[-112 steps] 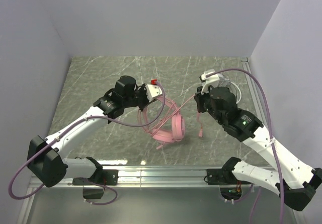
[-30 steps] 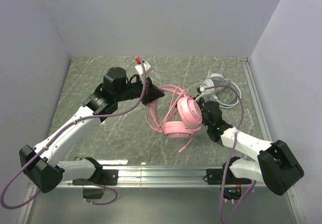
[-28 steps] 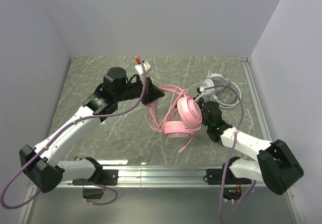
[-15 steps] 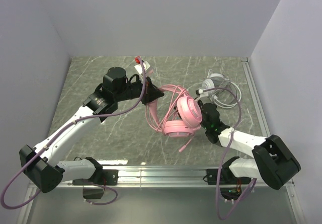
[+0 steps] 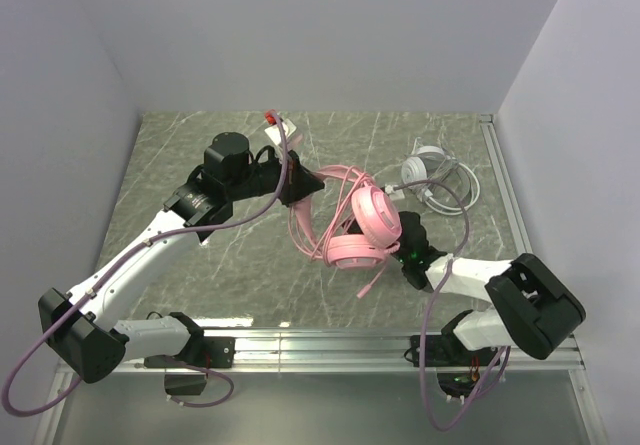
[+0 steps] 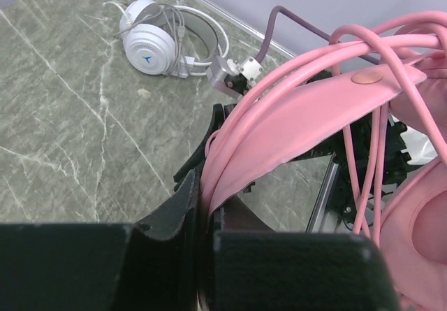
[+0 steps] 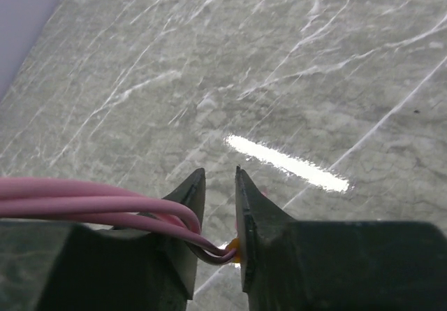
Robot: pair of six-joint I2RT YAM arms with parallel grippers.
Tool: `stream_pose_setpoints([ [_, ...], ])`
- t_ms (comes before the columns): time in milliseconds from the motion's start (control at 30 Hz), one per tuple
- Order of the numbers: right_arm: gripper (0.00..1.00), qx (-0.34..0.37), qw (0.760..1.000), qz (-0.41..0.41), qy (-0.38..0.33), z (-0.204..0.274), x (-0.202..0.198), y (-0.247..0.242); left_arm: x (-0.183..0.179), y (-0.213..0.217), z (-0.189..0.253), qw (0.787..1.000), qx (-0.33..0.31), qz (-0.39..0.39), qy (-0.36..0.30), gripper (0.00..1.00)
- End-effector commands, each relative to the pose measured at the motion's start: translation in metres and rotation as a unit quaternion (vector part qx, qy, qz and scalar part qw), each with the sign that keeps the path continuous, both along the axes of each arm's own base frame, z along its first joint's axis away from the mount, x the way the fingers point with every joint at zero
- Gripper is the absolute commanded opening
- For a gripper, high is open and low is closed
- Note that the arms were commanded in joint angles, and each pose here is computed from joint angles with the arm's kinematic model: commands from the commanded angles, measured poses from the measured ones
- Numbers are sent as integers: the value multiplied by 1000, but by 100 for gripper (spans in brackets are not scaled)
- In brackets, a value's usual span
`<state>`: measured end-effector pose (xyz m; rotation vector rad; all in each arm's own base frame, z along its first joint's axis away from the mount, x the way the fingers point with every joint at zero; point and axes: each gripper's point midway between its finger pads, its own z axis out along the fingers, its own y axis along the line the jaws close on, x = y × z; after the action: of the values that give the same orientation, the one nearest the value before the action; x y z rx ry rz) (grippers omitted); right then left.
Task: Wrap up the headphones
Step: Wrap the headphone cable with the right arm
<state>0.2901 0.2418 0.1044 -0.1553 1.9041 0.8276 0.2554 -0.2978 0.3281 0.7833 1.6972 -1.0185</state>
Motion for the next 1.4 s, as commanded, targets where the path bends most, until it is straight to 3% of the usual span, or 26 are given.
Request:
stream_pose_setpoints([
  [0,30,14,1000,-7,-12,3,0,5,-5,1,70,995,-77,2,-55,0],
  [200,22,13,1000,2,3,-10,-12,16,1,4,69,995,-78,16,-53,0],
  [500,24,6,1000,9,13,-19,-20,22,5,7,71,995,-82,24,-52,0],
  [633,13,5,1000,12,19,-23,-24,23,8,9,71,995,-83,33,-51,0],
  [867,7,17,999,28,31,-23,-38,33,21,15,72,991,-100,75,-37,0],
  [1000,0,21,998,42,47,-23,-49,43,46,29,66,979,-119,165,-10,0],
  [1367,0,60,986,125,93,-6,-93,76,93,63,50,924,-174,338,37,0],
])
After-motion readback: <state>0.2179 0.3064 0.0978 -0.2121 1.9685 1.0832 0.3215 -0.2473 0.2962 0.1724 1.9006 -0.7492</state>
